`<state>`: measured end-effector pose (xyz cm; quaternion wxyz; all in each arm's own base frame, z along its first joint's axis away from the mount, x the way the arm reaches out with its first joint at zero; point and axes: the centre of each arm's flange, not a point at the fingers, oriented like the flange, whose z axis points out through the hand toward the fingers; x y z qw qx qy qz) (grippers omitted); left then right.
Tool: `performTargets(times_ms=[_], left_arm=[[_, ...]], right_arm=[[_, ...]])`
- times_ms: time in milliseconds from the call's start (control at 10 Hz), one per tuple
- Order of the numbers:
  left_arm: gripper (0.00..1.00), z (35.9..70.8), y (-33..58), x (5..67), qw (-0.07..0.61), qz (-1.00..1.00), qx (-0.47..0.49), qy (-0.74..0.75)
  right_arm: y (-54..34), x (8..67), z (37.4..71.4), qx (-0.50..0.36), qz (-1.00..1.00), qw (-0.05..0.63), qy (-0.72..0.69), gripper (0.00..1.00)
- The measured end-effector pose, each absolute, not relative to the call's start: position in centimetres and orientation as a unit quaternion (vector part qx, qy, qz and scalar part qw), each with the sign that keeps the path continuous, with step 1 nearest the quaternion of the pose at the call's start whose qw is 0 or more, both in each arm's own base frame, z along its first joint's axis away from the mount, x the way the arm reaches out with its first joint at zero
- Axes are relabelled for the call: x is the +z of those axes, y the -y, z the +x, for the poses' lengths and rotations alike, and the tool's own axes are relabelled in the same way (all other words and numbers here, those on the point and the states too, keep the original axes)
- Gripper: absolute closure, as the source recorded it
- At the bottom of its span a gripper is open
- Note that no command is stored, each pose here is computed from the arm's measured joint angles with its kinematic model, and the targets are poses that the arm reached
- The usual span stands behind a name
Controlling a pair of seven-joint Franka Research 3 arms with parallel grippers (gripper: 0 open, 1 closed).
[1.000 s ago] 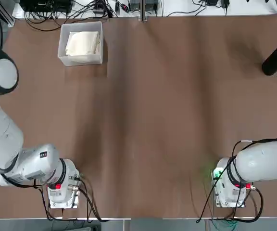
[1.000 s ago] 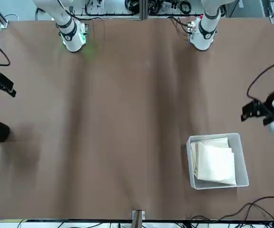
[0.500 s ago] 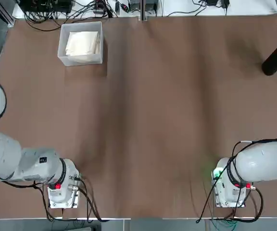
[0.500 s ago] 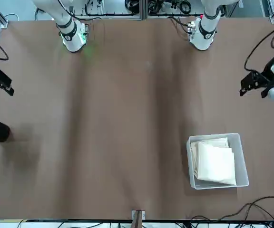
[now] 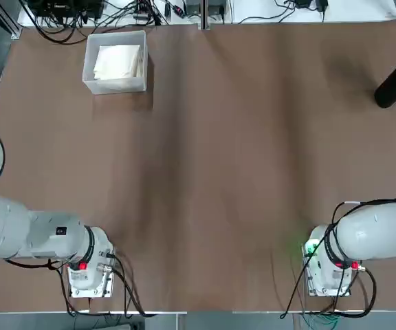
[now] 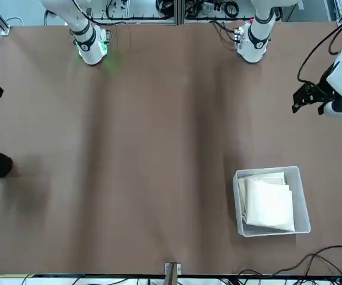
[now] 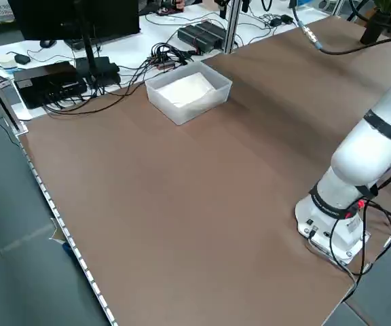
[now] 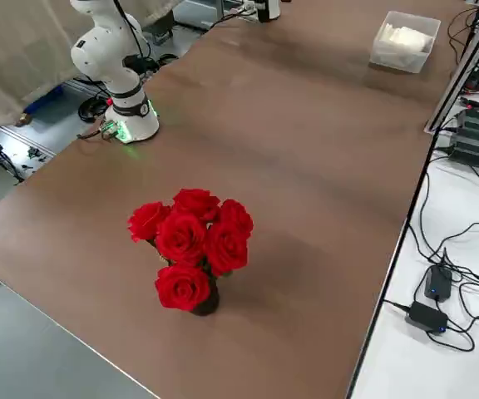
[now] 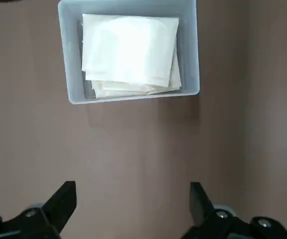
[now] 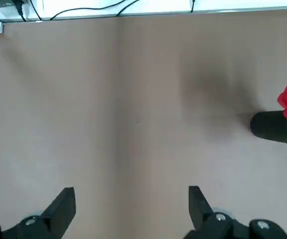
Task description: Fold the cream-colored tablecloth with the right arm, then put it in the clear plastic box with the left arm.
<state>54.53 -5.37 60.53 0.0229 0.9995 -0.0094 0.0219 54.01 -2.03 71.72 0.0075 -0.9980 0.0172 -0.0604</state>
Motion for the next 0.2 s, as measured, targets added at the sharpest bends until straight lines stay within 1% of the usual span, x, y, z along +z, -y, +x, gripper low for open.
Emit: performTargets(times_ms=[200], left_arm=[[0.00,54.52,5.42,60.52,0.023,0.999,0.021,-0.013]], right_arm=[[2.30,71.69,54.00,-0.060,-0.998,0.008,-0.035,0.00]])
